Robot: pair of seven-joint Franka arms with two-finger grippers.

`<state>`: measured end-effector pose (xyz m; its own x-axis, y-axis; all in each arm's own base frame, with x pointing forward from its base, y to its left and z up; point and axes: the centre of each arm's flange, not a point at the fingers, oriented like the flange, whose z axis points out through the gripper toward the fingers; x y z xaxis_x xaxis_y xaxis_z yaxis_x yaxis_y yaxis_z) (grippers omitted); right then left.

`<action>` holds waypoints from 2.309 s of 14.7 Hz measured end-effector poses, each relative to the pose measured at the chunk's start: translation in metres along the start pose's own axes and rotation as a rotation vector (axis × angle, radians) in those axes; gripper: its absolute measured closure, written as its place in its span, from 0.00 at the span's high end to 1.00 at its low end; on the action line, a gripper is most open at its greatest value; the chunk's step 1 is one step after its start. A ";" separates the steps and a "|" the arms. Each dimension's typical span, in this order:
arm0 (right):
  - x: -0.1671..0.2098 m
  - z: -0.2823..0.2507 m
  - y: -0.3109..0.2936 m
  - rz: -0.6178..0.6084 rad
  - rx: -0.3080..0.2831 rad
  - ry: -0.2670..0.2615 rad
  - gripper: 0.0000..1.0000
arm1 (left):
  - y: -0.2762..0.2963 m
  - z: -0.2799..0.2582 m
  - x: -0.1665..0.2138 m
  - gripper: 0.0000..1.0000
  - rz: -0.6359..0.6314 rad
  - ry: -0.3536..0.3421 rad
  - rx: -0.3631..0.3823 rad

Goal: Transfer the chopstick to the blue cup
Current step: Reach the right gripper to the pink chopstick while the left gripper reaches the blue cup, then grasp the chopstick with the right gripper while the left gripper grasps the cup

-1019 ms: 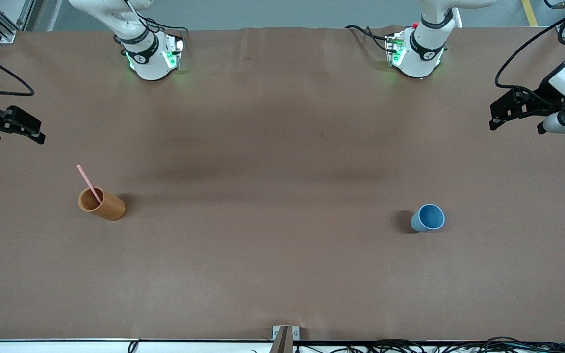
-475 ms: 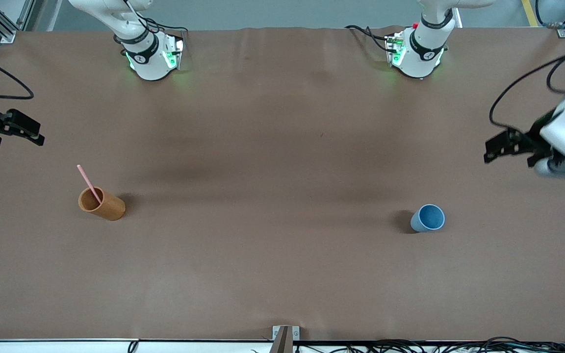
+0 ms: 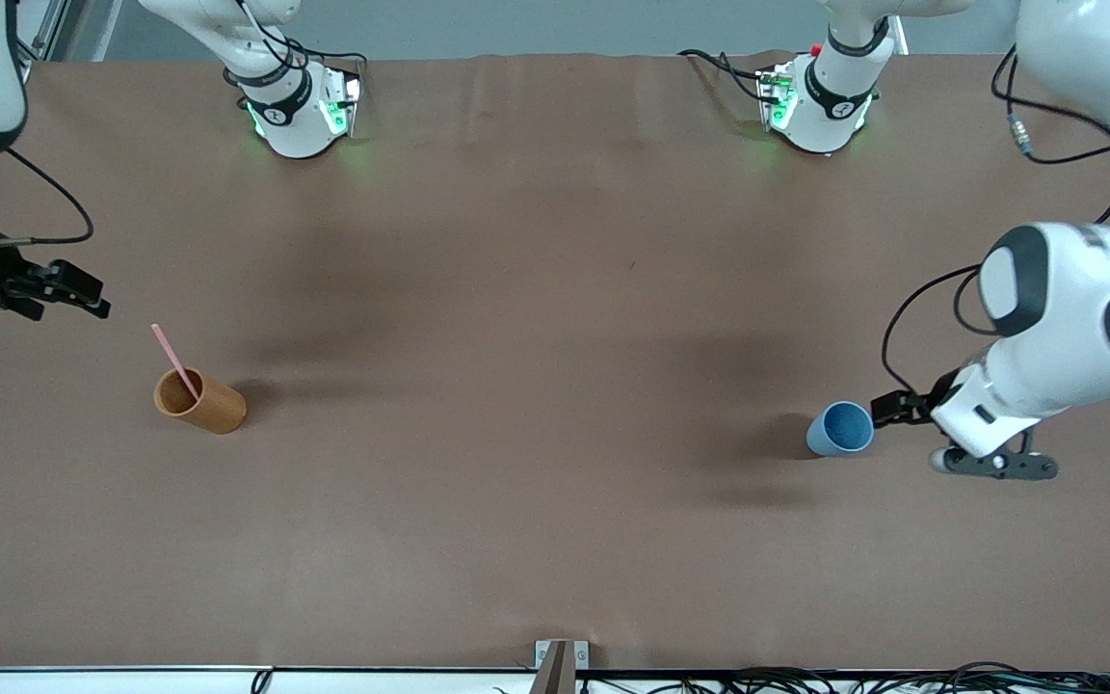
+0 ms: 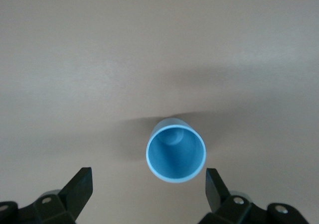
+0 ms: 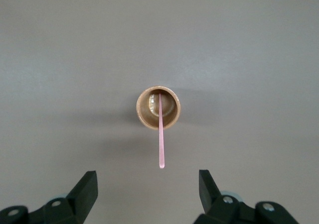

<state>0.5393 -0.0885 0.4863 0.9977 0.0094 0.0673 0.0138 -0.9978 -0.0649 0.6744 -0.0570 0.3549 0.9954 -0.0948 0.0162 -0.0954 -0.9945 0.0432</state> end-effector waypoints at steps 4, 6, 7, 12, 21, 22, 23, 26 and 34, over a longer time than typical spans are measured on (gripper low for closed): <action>-0.036 0.066 0.019 0.008 0.047 0.030 0.80 | -0.005 0.054 -0.013 1.00 -0.008 0.014 0.005; -0.048 0.085 0.019 0.021 0.050 0.040 0.74 | -0.006 0.074 -0.019 0.99 -0.010 -0.004 0.005; -0.054 0.093 0.019 0.024 0.047 0.044 0.70 | -0.006 0.081 -0.020 0.98 -0.010 -0.010 0.005; -0.075 0.117 0.018 0.053 0.044 0.080 0.51 | -0.005 0.104 -0.018 0.67 -0.011 0.007 0.007; -0.071 0.115 0.018 0.084 0.050 0.145 0.34 | 0.041 0.071 -0.004 0.05 -0.082 0.058 -0.001; -0.072 0.117 0.018 0.087 0.052 0.144 0.34 | 0.069 0.054 -0.001 0.05 -0.115 0.060 -0.007; -0.073 0.119 0.017 0.092 0.056 0.144 0.34 | 0.101 0.036 -0.001 0.05 -0.149 0.060 -0.018; -0.073 0.122 0.016 0.101 0.065 0.142 0.32 | 0.196 0.004 -0.013 0.05 -0.260 0.067 -0.062; -0.071 0.126 0.017 0.104 0.057 0.158 0.09 | 0.380 0.052 -0.095 0.05 -0.363 0.026 -0.014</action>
<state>0.4769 -0.0978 0.3550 0.9711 -0.1087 0.2125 -0.0807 -0.9874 -0.1361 0.5444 -0.4283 0.3178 0.9638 0.2658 0.0226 0.2639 -0.9624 0.0649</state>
